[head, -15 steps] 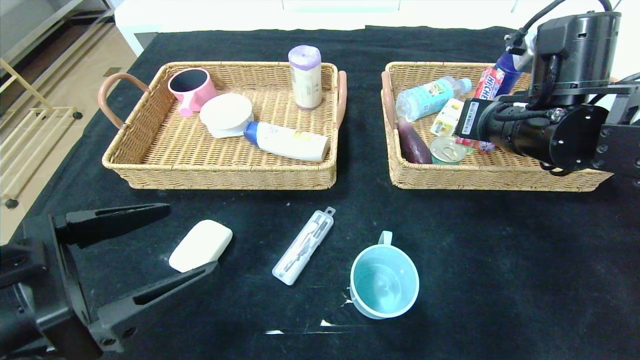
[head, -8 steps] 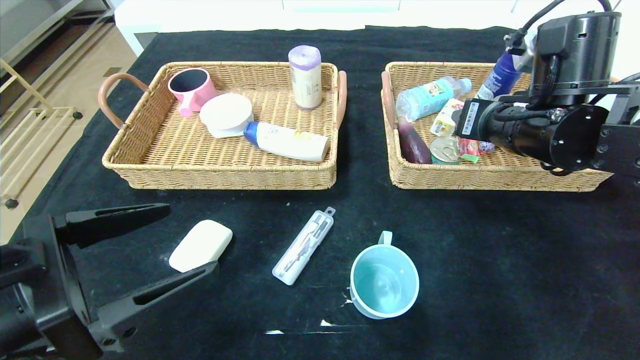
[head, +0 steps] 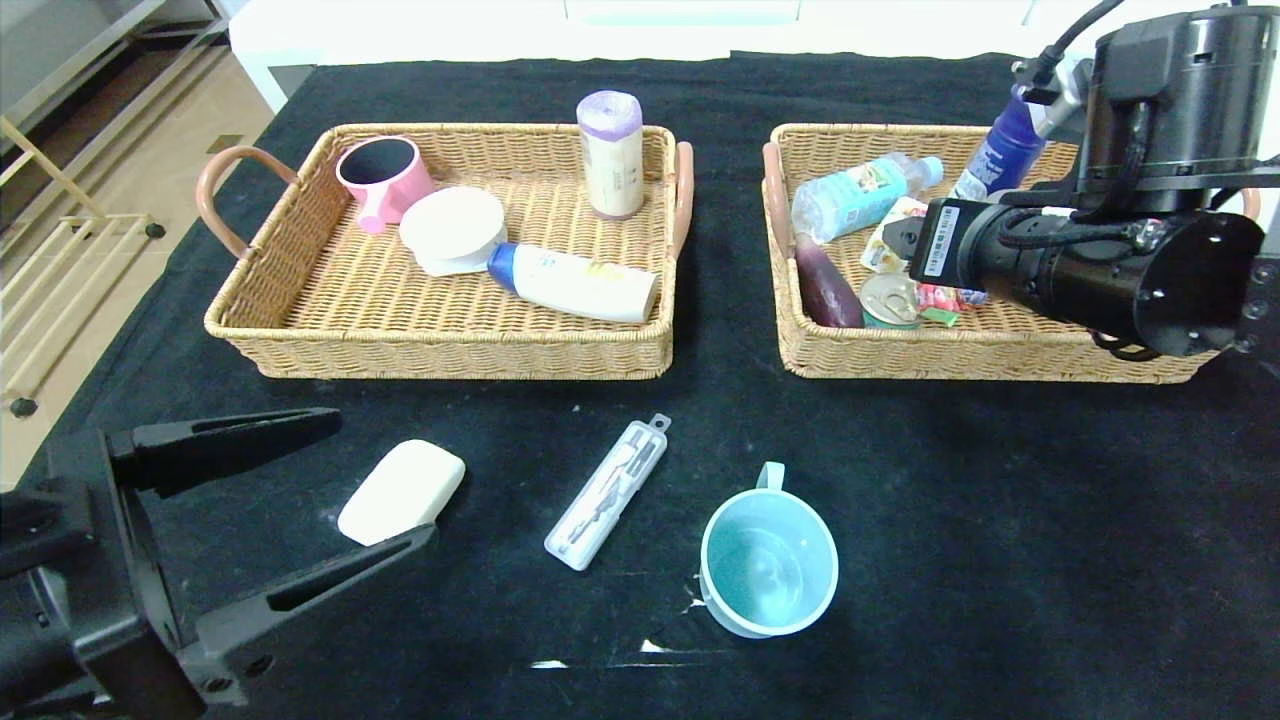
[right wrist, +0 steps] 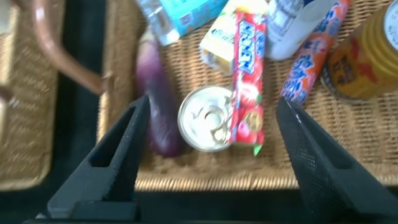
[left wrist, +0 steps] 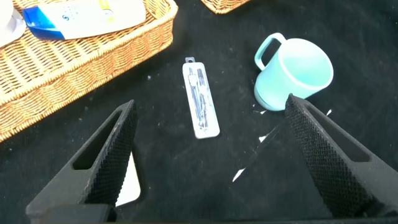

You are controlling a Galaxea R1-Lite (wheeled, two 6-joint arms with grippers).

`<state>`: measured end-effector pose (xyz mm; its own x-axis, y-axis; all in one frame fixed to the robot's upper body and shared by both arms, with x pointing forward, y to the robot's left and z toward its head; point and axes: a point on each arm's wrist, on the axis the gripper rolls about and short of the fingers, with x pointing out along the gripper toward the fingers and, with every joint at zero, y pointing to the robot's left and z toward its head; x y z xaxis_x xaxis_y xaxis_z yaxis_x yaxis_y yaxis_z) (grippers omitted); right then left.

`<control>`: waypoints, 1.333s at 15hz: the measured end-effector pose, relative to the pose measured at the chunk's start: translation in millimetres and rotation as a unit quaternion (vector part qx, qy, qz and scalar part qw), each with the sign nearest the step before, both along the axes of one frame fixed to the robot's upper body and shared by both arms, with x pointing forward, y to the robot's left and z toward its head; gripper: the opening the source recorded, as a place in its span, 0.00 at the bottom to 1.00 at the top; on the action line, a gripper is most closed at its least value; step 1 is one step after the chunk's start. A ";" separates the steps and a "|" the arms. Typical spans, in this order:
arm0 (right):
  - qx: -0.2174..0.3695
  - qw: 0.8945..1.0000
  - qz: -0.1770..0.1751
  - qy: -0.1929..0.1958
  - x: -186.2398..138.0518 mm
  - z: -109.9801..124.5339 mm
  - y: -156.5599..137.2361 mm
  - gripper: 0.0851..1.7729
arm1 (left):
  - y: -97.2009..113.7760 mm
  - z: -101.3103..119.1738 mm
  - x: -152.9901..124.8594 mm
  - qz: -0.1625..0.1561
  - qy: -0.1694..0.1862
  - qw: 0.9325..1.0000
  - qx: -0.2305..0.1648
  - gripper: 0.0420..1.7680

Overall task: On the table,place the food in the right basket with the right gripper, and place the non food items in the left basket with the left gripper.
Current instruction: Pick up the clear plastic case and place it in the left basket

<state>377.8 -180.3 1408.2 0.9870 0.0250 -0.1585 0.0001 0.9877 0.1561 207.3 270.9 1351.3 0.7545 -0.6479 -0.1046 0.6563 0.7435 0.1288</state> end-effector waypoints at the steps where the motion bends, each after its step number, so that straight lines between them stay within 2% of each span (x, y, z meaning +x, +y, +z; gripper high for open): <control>1: -0.008 1.000 0.013 0.005 -8.5 -2.2 2.9 0.85 | 0.1 -0.1 -0.2 -0.001 -0.004 1.000 0.005 0.97; 3: -0.023 0.999 0.041 0.007 -24.5 -3.9 8.1 0.87 | 0.3 -0.8 -0.7 -0.002 -0.004 1.000 0.009 0.97; 5: -0.027 0.995 0.097 0.010 -41.2 -4.6 11.8 0.89 | 0.5 -1.1 -1.2 -0.002 -0.003 1.000 0.010 0.97; 7: -0.045 0.986 0.159 0.014 -58.1 -8.6 12.4 0.91 | 0.9 -1.1 -2.1 -0.003 -0.007 1.000 0.016 0.97; 9: -0.069 0.972 0.225 0.015 -73.7 -14.6 7.1 0.92 | 1.5 -0.7 -3.4 -0.004 -0.011 1.000 0.019 0.97; 12: -0.086 0.936 0.340 0.014 -92.6 -23.9 -11.0 0.93 | 1.2 -1.6 -2.8 -0.004 -0.009 1.000 0.020 0.97; 14: -0.104 0.919 0.380 -0.003 -95.0 -27.3 -28.0 0.94 | -0.6 -4.0 -1.7 -0.008 -0.003 1.000 0.024 0.97; 16: -0.104 0.905 0.410 -0.044 -92.2 -31.9 -43.1 0.95 | -4.2 -8.6 -0.9 -0.018 0.011 0.999 0.030 0.97; 18: -0.106 0.902 0.411 -0.075 -89.1 -41.3 -54.8 0.95 | -5.7 -10.0 -0.1 -0.020 0.018 0.999 0.034 0.97; 20: -0.116 0.904 0.402 -0.086 -87.9 -54.2 -62.9 0.95 | -6.6 -9.7 1.2 -0.019 0.020 0.999 0.033 0.97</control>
